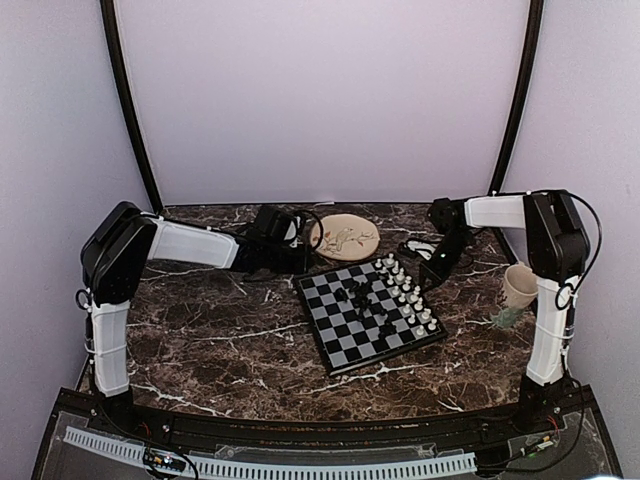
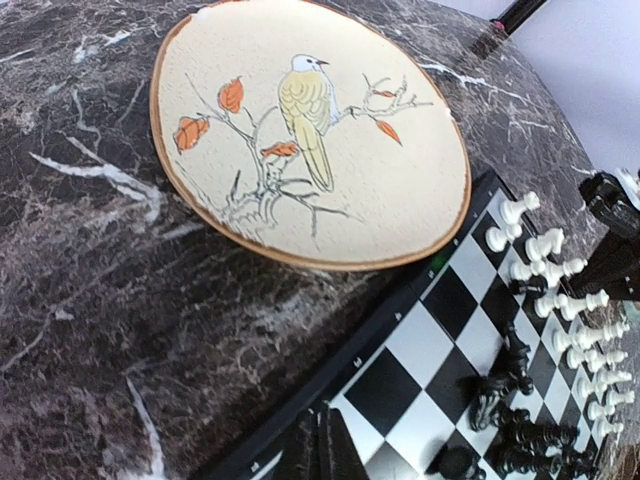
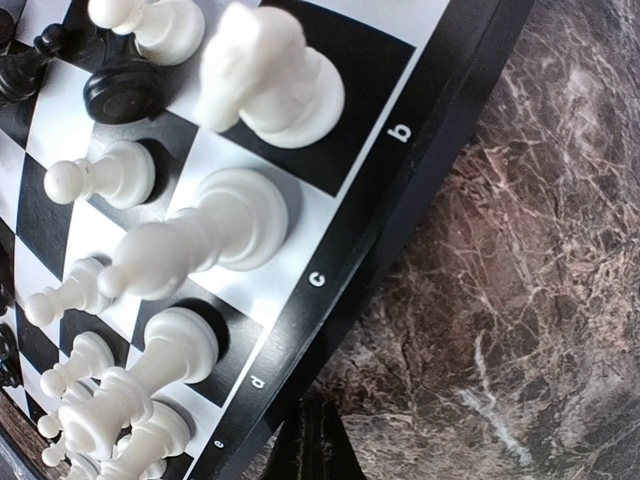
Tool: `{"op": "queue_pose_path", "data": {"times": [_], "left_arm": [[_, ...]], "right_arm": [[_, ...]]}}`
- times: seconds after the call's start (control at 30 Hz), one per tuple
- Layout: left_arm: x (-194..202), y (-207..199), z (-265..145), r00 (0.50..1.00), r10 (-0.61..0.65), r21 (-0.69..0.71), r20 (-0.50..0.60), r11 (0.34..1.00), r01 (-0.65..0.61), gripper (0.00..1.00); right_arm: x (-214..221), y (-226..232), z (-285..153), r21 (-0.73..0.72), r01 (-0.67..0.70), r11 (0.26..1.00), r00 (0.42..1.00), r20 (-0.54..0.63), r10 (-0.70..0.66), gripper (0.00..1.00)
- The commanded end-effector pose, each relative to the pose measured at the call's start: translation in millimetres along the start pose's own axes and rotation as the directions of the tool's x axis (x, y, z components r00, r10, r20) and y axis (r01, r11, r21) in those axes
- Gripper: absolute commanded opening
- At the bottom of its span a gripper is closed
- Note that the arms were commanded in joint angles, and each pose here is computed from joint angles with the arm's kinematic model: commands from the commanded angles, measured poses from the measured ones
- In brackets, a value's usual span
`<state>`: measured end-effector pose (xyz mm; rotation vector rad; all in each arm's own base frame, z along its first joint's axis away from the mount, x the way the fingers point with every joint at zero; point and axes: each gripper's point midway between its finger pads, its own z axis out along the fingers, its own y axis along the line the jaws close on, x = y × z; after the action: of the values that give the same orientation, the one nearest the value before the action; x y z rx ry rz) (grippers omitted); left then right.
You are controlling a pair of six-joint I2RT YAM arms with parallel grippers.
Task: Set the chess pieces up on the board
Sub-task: Move the chessboard to the center of the board.
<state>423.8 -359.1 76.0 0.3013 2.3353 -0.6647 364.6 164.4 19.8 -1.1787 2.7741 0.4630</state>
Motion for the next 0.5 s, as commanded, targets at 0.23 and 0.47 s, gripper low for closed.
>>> {"op": "queue_pose_path", "data": {"times": [0.23,0.47], "left_arm": [[4.5,38.3,24.4,0.994,-0.077,-0.069,-0.072,0.995,0.072,0.0],[18.0,38.1,28.6,0.991,-0.043,-0.05,-0.123,0.998,0.037,0.0]], "right_arm": [[17.1,36.7,36.8,-0.105,0.008,0.994,0.995,-0.094,-0.018,0.0],[20.0,56.4,42.4,-0.139,0.033,0.99,0.993,-0.11,-0.048,0.0]]}}
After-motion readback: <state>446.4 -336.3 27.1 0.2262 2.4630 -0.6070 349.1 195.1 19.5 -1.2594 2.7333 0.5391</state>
